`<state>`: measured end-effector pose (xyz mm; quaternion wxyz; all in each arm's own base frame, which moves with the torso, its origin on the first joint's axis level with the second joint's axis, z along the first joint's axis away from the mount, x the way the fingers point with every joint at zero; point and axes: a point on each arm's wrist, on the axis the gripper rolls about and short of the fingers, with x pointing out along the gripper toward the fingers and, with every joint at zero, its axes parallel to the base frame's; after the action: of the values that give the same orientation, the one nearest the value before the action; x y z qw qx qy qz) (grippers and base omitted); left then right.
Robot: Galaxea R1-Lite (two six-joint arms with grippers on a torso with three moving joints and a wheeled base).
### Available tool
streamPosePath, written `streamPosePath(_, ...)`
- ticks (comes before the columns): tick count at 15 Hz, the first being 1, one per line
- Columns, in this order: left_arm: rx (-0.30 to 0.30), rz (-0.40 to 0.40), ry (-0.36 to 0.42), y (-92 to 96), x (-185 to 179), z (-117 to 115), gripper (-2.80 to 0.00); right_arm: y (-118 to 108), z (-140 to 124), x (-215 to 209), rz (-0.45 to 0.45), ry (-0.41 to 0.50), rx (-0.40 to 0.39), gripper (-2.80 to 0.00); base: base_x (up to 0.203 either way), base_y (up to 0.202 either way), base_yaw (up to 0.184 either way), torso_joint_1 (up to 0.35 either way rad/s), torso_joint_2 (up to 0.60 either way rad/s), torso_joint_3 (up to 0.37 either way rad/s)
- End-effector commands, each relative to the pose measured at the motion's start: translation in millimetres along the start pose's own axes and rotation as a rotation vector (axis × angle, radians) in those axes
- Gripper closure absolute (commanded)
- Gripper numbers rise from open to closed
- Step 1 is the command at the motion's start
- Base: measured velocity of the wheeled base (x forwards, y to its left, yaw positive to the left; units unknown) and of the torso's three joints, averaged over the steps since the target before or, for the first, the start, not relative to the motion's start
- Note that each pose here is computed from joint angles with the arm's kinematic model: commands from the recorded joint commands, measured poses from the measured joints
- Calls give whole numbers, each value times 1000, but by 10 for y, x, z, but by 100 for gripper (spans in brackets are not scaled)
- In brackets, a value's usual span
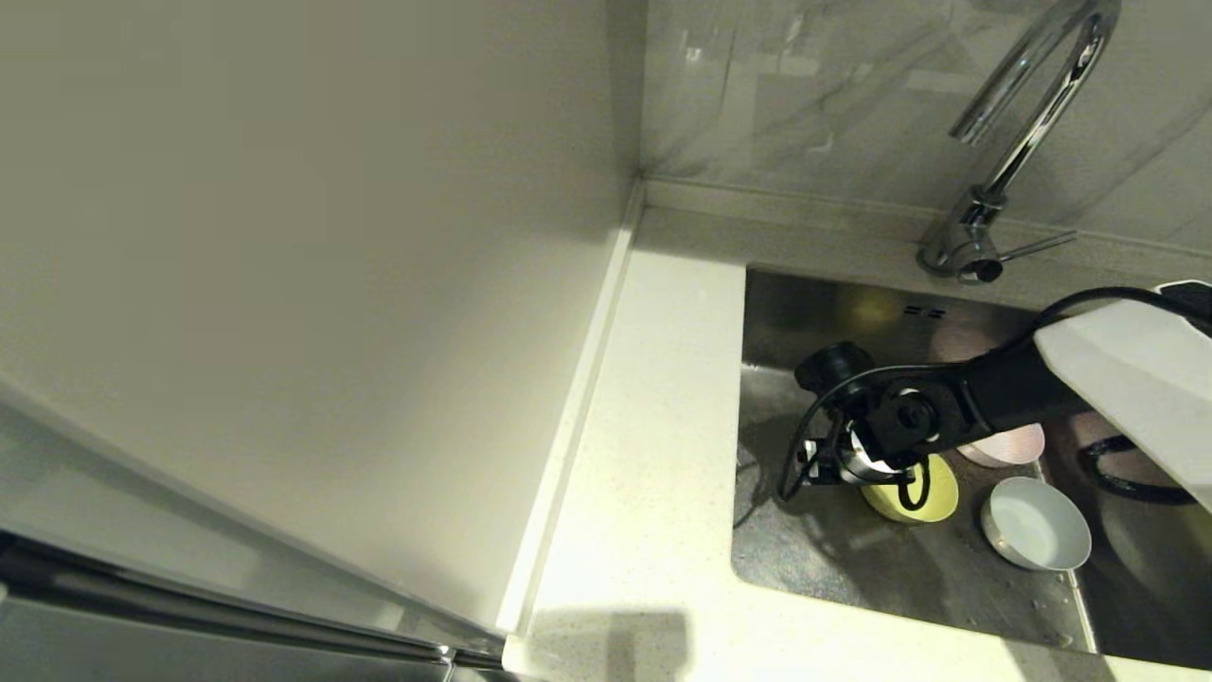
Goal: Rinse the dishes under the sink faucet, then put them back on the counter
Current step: Put a bowl back to the table from the sink
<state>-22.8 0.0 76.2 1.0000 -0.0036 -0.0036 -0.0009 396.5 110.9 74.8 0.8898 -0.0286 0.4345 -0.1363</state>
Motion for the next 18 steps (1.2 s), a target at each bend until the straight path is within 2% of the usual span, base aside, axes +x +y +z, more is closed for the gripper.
streamPosePath(1,0,0,3,0,2,-8,0,46,27,280,-19,16,11,-280,0,0,0,0,0,0)
streamPosePath(9,0,0,3,0,2,-8,0,-370,161,584,-99,32,83,-280,0,0,0,0,0,0)
streamPosePath(14,0,0,3,0,2,-8,0,-392,101,686,-107,60,79,-280,0,0,0,0,0,0)
streamPosePath(15,0,0,3,0,2,-8,0,-389,80,704,-108,68,66,0,0,0,0,0,0,0)
streamPosePath(18,0,0,3,0,2,-8,0,-389,71,707,-102,75,25,0,0,0,0,0,0,0)
